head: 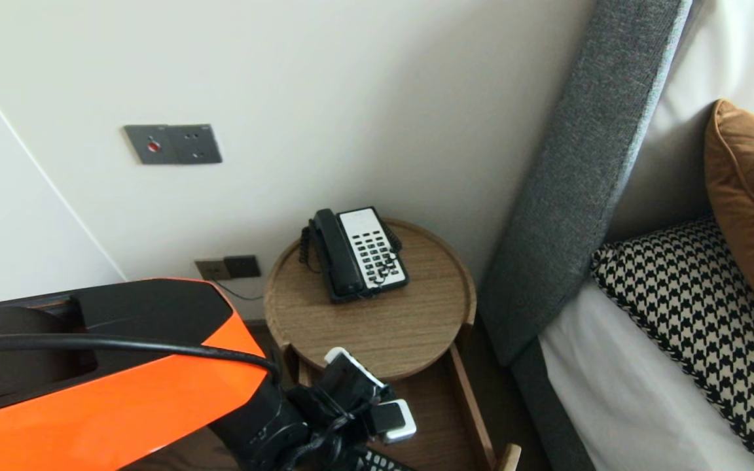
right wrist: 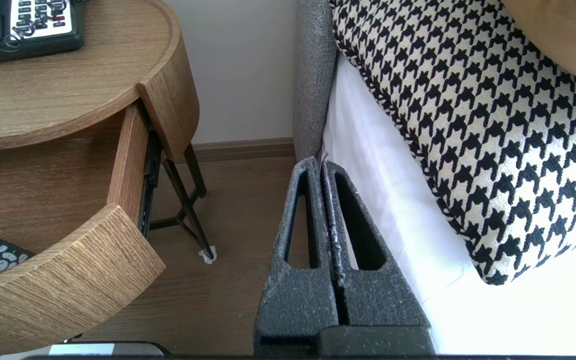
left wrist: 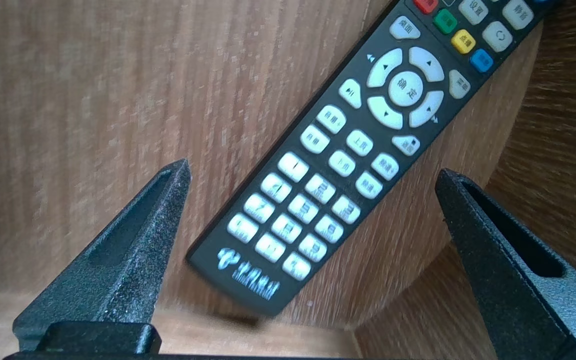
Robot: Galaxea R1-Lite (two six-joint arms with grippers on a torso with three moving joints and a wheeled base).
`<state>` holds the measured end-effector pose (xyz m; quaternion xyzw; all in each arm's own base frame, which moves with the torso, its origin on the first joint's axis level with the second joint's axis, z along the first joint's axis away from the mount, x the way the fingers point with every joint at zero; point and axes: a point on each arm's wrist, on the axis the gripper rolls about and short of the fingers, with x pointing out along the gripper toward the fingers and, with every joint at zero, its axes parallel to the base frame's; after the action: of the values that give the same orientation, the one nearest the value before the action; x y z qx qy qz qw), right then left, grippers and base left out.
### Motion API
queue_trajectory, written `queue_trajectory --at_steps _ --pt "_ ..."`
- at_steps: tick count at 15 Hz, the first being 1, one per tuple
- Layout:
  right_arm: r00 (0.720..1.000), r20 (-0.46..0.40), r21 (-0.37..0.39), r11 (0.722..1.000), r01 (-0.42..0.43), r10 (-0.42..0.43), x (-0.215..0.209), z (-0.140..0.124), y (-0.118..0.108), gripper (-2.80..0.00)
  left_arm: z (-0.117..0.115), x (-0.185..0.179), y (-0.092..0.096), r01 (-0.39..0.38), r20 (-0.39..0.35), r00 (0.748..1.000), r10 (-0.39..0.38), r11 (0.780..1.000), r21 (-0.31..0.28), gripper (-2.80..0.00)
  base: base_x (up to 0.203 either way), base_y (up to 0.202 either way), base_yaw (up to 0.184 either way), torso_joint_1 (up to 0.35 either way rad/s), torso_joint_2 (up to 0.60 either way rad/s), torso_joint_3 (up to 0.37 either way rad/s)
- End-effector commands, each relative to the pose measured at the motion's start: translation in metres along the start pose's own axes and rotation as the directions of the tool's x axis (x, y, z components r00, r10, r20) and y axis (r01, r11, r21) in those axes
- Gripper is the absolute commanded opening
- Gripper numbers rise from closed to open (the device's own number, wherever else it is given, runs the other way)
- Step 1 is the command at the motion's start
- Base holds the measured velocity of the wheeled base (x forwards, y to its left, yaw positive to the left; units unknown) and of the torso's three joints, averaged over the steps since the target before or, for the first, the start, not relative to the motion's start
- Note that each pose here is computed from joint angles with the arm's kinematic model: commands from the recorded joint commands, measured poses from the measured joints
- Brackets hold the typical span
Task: Take the remote control out of the drawer one by one and place them on the table
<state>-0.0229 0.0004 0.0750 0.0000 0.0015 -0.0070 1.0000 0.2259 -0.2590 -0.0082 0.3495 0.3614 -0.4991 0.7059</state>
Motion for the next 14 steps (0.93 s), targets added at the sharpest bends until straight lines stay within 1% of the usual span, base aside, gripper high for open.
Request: queue_trajectory --at_steps 1,5,14 --pt "1.000 0.000 0.000 1.000 0.000 0.000 0.0000 0.0000 0.0000 -2.80 -0.0015 0.0103 0.0002 0.009 -0.014 1.000 -0.009 1.000 0.001 0.00 0.000 0.000 0.000 0.000 0.00 0.000" --pt "1.000 0.000 0.000 1.000 0.000 0.000 0.0000 0.0000 0.0000 -2.80 -0.0037 0.0158 0.0001 0.028 -0.019 0.999 -0.028 1.000 -0.004 0.00 0.000 0.000 0.000 0.000 0.00 0.000" --pt "1.000 0.000 0.000 1.000 0.000 0.000 0.0000 0.0000 0.0000 -2.80 -0.0011 0.0109 0.0086 0.003 0.005 1.000 -0.003 1.000 -0.020 0.00 0.000 0.000 0.000 0.000 0.00 0.000"
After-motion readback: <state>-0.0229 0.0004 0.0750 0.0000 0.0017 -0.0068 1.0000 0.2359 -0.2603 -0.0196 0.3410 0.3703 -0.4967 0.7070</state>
